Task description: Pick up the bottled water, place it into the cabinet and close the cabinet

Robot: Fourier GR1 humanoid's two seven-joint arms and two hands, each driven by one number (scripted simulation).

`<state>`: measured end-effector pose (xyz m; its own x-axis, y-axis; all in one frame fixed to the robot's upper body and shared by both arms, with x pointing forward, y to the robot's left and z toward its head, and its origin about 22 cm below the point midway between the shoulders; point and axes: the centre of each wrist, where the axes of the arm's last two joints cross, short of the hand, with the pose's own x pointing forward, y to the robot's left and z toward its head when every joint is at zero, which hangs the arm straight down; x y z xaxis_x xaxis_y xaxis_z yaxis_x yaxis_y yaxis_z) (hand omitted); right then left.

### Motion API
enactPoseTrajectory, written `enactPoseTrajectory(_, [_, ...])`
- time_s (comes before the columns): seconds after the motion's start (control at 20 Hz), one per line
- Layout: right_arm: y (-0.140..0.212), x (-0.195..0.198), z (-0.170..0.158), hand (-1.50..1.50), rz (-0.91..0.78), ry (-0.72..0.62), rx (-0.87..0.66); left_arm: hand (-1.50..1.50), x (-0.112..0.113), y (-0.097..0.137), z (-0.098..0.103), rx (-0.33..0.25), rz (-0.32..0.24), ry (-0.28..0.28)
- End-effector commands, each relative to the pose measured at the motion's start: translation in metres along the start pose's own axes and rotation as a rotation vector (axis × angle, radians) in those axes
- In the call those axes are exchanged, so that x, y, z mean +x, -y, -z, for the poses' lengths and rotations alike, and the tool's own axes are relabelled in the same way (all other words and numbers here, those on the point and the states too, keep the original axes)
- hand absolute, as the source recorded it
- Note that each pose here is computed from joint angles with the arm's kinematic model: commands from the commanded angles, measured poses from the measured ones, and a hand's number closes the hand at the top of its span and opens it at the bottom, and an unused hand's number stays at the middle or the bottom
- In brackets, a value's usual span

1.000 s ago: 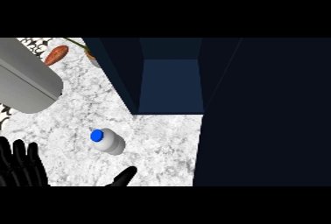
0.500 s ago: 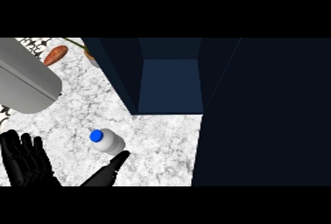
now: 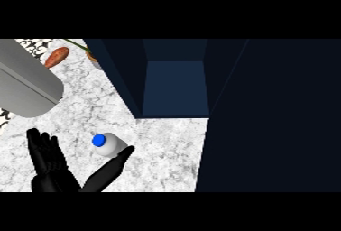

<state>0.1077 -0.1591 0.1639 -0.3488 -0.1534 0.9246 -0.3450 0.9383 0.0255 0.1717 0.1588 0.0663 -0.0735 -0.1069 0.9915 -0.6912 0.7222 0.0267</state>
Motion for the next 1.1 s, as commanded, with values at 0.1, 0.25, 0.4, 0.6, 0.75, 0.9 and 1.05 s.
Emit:
enactPoseTrajectory(0.1, [-0.002, 0.023, -0.017, -1.5, -0.056, 0.038, -0.017, -1.5, -0.027, 0.016, 0.018, 0.024, -0.003, -0.049])
enactPoseTrajectory(0.25, [0.003, 0.026, -0.008, -1.5, -0.054, 0.068, -0.049, -1.5, -0.047, 0.017, -0.005, 0.007, 0.025, -0.028])
enactPoseTrajectory(0.4, [0.0, 0.02, -0.007, -1.5, -0.067, 0.058, -0.034, -1.5, -0.054, 0.038, -0.012, -0.024, -0.018, -0.063])
enactPoseTrajectory(0.6, [-0.002, 0.025, -0.009, -1.5, -0.068, 0.066, -0.051, -1.5, -0.073, 0.02, -0.004, -0.041, -0.015, -0.067])
enactPoseTrajectory(0.75, [0.004, 0.04, -0.015, -1.5, -0.055, 0.064, -0.046, -1.5, -0.086, 0.024, 0.017, -0.029, -0.036, -0.082])
enactPoseTrajectory(0.9, [-0.003, 0.028, -0.013, -1.5, -0.073, 0.048, -0.03, -1.5, -0.102, 0.021, 0.024, -0.028, -0.053, -0.077])
enactPoseTrajectory(1.05, [0.0, 0.024, -0.008, -1.5, -0.08, 0.049, -0.032, -1.5, -0.116, 0.026, 0.037, -0.038, -0.066, -0.094])
